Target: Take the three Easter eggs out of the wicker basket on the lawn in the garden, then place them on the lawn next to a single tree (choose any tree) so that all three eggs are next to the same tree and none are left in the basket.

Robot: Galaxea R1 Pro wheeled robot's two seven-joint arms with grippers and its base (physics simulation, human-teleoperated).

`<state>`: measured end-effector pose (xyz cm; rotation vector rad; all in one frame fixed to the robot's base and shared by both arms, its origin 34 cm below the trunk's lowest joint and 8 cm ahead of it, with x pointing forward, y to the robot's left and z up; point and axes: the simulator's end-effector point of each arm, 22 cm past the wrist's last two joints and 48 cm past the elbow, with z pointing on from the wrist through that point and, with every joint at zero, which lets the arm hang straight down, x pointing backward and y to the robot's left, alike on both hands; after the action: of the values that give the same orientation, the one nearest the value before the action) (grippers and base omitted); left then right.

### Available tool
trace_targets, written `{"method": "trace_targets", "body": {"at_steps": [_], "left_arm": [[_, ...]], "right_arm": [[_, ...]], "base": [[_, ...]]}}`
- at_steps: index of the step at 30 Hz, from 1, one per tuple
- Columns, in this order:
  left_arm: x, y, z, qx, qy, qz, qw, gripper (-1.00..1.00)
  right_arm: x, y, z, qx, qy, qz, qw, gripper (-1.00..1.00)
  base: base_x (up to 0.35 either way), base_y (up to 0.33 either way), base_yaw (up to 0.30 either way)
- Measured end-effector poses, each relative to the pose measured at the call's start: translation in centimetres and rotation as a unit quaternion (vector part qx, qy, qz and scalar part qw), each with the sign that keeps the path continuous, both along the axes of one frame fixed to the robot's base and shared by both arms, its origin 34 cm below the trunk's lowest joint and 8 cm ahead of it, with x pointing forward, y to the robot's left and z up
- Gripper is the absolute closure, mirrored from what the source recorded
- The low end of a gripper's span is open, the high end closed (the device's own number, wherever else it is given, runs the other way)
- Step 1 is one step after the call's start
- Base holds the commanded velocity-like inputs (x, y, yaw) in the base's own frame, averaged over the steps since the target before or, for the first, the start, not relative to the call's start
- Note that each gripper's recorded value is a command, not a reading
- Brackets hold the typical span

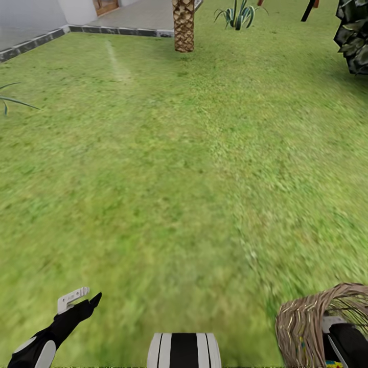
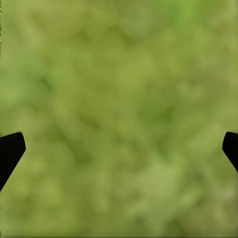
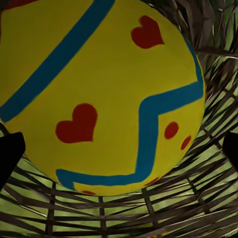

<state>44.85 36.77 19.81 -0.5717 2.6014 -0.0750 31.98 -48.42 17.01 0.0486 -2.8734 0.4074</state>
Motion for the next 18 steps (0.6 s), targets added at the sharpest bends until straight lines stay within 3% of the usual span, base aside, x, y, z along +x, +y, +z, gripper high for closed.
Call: {"method": "trace_targets", "body": {"at_steps": [18], "left_arm": [[-1.9, 0.0, -2.3, 0.001, 0.030, 0.000, 0.9995, -1.00]], "right_arm": [[-1.9, 0.6, -1.6, 0.003, 0.030, 0.007, 0.9995, -1.00]], "base": [[0.000, 0.000, 0.000]]}}
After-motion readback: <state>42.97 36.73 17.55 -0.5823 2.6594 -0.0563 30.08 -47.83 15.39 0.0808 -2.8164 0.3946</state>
